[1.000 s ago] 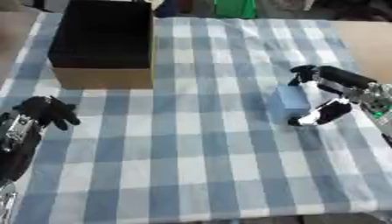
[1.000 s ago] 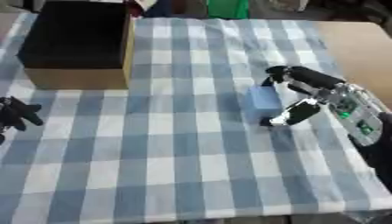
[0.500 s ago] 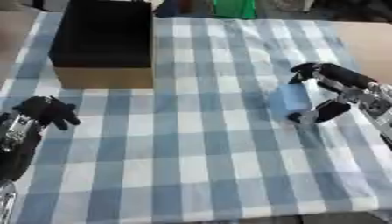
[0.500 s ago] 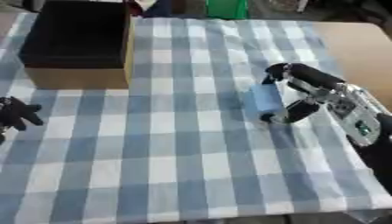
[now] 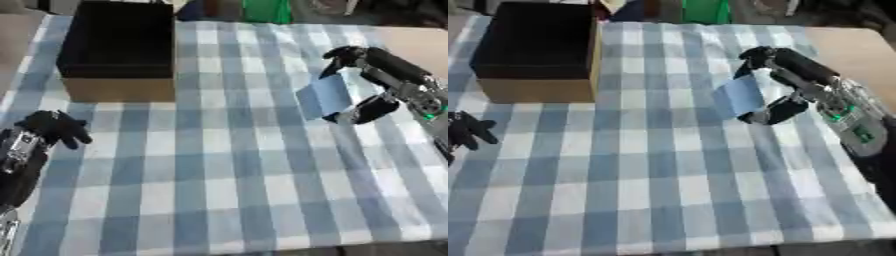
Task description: Pick up objects on the table and place them in the box.
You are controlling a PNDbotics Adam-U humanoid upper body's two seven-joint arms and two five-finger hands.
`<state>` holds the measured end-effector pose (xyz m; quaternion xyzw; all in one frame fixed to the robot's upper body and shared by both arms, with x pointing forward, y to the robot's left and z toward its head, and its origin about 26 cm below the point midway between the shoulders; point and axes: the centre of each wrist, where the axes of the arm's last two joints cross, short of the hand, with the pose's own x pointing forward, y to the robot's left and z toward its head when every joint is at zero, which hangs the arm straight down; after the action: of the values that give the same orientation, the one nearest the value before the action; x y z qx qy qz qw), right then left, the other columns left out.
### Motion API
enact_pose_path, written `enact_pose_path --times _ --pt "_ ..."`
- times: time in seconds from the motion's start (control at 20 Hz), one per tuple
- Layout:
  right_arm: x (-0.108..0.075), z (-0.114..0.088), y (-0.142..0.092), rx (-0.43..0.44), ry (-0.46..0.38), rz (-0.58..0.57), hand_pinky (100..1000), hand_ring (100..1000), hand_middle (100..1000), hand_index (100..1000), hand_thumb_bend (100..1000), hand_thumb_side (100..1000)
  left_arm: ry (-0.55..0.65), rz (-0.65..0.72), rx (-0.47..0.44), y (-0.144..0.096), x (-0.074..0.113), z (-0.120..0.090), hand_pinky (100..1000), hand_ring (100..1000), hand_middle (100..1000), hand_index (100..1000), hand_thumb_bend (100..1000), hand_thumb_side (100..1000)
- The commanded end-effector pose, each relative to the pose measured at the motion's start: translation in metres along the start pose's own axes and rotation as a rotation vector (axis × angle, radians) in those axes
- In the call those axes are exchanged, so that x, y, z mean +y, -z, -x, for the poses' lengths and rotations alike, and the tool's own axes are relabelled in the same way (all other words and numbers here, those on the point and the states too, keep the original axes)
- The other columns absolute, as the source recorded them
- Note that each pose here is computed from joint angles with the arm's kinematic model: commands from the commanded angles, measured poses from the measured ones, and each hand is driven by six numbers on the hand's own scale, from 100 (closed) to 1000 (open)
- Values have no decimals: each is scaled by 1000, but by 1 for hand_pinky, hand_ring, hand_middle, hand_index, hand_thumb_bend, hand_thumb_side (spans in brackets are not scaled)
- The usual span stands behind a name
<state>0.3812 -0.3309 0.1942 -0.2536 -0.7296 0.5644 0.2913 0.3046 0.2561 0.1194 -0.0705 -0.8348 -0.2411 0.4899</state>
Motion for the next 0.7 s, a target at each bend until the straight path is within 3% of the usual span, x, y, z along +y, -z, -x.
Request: enact_pose_path --times 0.05,0.4,0.7 --pt "-36 -13 9 -70 -58 33 721 875 430 608 399 100 18 15 -10 1 2 -4 864 544 494 431 183 888" --pt "-74 -32 40 -168 -85 88 724 863 440 612 394 100 21 36 -9 1 2 -4 865 546 495 433 182 891" --pt "-90 -22 70 -140 -24 133 718 872 442 624 396 100 12 86 -33 10 -3 -8 865 546 495 433 181 887"
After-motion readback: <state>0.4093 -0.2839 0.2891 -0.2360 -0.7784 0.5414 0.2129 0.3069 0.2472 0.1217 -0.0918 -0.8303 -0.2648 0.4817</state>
